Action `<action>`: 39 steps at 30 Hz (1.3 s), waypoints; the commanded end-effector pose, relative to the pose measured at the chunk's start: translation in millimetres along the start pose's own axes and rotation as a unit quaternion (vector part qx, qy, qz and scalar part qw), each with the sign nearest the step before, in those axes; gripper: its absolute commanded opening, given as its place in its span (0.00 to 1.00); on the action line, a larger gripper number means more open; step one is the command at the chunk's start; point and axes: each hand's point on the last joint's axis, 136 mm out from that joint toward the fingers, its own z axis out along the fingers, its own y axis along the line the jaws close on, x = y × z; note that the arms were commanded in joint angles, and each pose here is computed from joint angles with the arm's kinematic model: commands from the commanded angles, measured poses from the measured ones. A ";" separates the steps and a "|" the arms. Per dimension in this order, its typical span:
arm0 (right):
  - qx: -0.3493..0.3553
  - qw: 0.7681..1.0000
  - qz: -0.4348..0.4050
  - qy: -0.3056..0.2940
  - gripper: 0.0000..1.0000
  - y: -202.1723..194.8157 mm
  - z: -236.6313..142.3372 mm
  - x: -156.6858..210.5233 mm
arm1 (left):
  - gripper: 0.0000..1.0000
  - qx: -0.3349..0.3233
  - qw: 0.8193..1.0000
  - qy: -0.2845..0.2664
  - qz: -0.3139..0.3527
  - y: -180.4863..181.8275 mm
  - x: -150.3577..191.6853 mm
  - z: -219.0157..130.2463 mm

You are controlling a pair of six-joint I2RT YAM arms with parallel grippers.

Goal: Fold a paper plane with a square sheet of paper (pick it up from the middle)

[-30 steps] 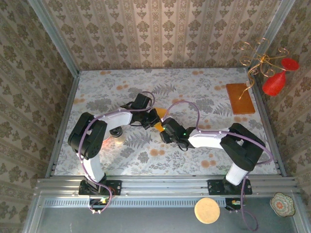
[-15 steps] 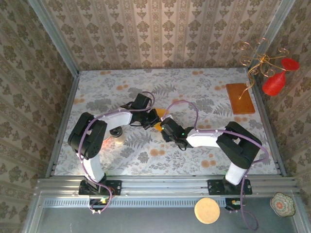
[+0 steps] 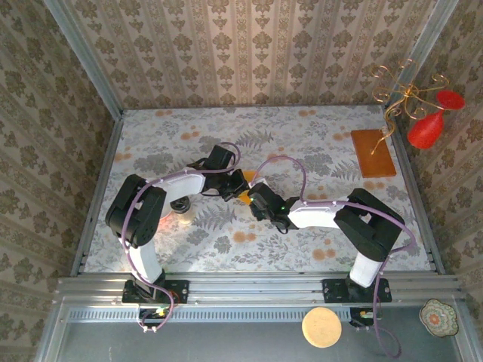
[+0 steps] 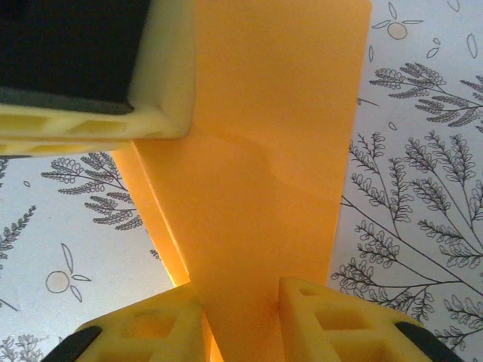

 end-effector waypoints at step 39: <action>-0.029 0.998 -0.025 0.040 0.05 6.1 7.9 22.8 | 0.32 -0.005 0.999 -0.047 0.002 3.0 -38.3 -45.7</action>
